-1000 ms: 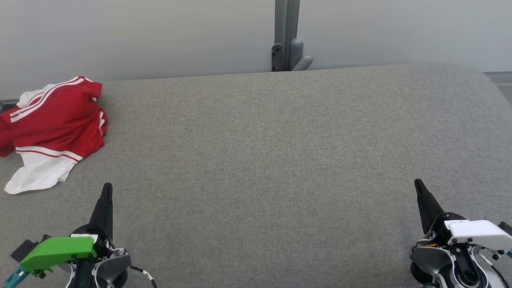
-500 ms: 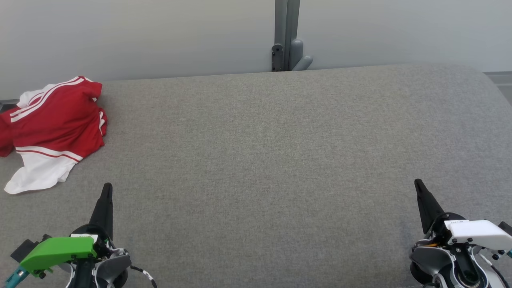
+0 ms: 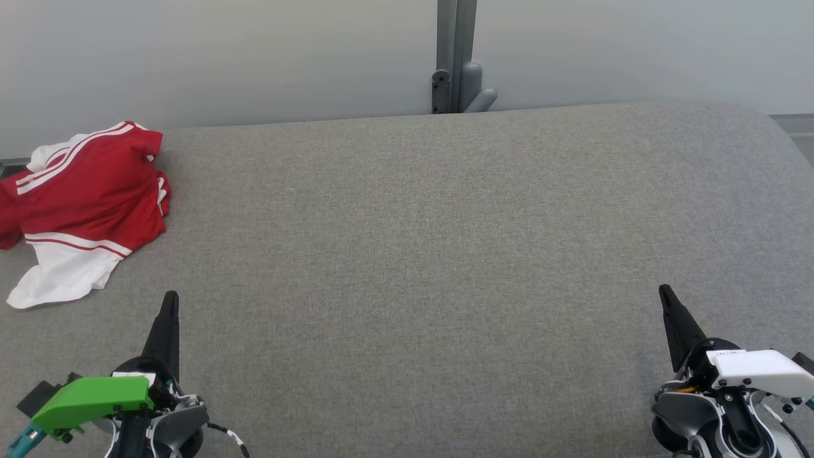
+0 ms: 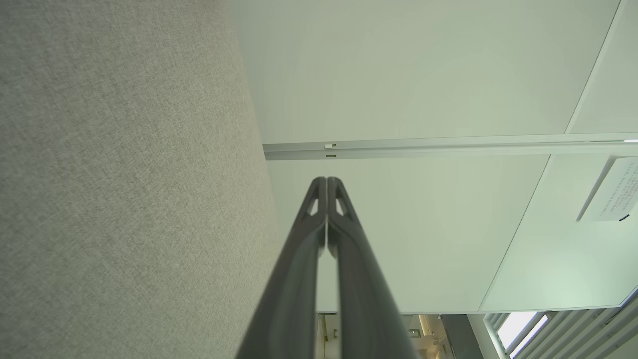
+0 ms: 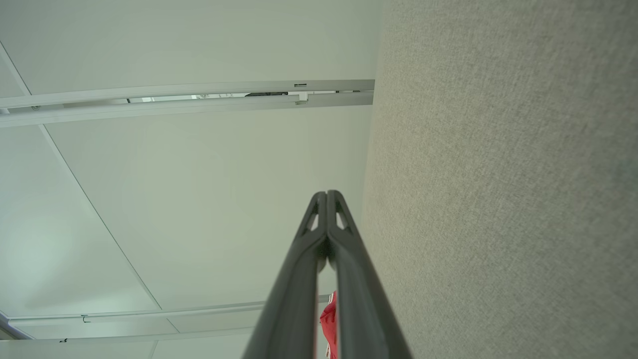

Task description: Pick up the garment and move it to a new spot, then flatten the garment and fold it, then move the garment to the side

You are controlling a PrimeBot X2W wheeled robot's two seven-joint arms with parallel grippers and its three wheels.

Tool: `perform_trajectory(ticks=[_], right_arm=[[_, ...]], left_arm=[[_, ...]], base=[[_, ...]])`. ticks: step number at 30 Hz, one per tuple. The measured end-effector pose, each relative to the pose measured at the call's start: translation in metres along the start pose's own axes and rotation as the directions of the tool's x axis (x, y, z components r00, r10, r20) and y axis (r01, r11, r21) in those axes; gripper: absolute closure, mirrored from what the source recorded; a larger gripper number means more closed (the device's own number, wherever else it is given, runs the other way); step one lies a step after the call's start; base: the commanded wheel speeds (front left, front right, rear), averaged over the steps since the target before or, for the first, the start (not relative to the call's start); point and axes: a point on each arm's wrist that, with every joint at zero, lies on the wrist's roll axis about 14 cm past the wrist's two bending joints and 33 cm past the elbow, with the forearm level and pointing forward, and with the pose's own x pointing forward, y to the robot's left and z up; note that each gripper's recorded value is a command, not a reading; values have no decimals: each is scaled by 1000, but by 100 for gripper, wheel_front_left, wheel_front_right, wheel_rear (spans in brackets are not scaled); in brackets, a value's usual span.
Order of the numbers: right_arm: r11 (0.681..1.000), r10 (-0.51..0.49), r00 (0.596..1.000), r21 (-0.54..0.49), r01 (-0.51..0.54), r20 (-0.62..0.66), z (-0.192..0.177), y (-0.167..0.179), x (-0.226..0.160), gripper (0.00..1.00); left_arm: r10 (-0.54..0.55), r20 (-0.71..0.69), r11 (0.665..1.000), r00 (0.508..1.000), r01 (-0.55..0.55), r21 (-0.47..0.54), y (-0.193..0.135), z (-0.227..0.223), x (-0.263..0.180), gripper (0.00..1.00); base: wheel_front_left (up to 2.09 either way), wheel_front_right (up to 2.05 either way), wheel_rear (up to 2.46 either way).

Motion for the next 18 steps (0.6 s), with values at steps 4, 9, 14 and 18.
perform_trajectory(ticks=[4, 9, 14, 18], right_arm=[[1000, 0, 1000, 0, 0, 0, 0, 0, 0, 100], [1000, 0, 1000, 0, 0, 0, 0, 0, 0, 100], [1000, 0, 1000, 0, 0, 0, 0, 0, 0, 100], [1000, 0, 1000, 0, 0, 0, 0, 0, 0, 100]], left_arm=[[0, 0, 1000, 1000, 0, 0, 0, 0, 0, 100], [0, 0, 1000, 1000, 0, 0, 0, 0, 0, 100], [0, 0, 1000, 1000, 0, 0, 0, 0, 0, 100], [0, 0, 1000, 1000, 0, 0, 0, 0, 0, 100]], base=[[0, 0, 0], [0, 0, 0], [0, 0, 0], [0, 0, 0]])
